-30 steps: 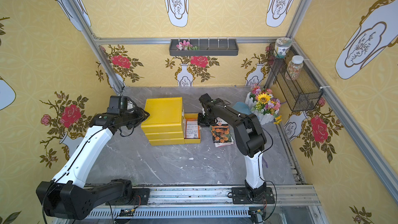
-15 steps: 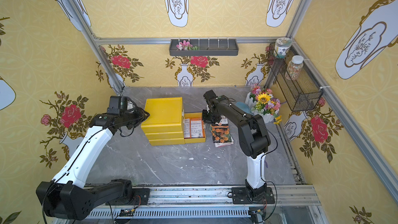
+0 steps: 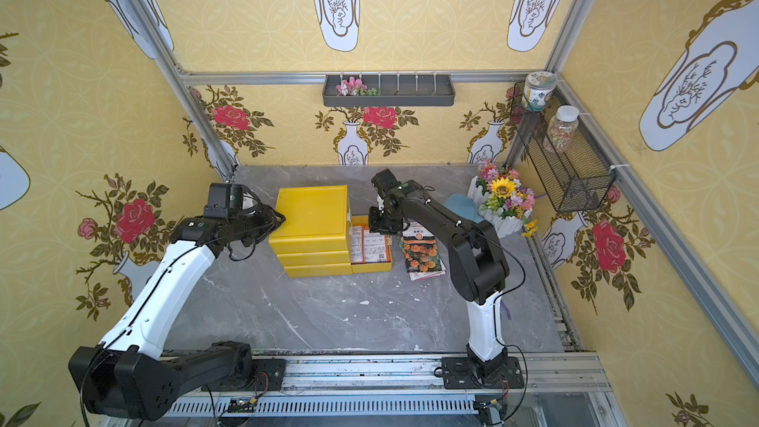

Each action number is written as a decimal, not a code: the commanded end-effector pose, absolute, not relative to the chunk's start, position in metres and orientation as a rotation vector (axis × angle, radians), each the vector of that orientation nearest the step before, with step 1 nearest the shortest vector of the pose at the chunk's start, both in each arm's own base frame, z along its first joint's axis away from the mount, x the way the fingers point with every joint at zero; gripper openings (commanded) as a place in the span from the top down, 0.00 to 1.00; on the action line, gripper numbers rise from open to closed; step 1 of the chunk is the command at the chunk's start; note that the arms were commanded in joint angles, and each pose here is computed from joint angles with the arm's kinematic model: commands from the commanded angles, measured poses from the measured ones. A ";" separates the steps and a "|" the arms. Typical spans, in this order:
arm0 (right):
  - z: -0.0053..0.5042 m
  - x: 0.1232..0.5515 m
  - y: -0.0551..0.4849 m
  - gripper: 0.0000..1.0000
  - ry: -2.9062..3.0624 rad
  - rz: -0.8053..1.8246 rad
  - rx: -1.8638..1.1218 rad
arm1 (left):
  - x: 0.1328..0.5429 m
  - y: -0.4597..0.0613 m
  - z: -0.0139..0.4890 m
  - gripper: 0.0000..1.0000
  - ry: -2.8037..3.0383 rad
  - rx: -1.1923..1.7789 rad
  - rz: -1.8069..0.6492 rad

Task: Take the seed bags out of the drawer
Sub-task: Pick up the seed packet from the drawer, then place the seed packet at the center of the board, then pick up the seed packet from the drawer.

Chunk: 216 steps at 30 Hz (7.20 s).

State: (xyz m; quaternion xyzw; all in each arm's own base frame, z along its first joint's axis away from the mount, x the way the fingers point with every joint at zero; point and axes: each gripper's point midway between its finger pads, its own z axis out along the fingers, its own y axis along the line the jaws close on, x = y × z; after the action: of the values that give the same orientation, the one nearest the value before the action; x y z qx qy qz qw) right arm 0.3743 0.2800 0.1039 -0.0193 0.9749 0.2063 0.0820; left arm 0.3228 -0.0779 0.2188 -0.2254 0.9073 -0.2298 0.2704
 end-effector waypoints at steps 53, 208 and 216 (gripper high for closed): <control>0.108 0.377 0.266 1.00 2.927 0.549 -0.062 | 0.314 -0.081 0.207 0.53 2.497 -0.615 -0.629; 0.063 0.380 0.293 0.64 3.023 0.510 -0.131 | 0.316 -0.085 0.208 0.53 2.489 -0.613 -0.669; 0.043 0.379 0.283 0.46 3.062 0.360 -0.162 | 0.315 -0.085 0.206 0.53 2.491 -0.617 -0.671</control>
State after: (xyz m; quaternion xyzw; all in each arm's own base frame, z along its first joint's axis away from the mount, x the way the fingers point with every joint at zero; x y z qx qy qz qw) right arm 0.3807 0.2917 0.0487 -0.0448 0.9877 0.1466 0.0295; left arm 0.3283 -0.0818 0.2180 -0.2276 0.9011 -0.2453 0.2758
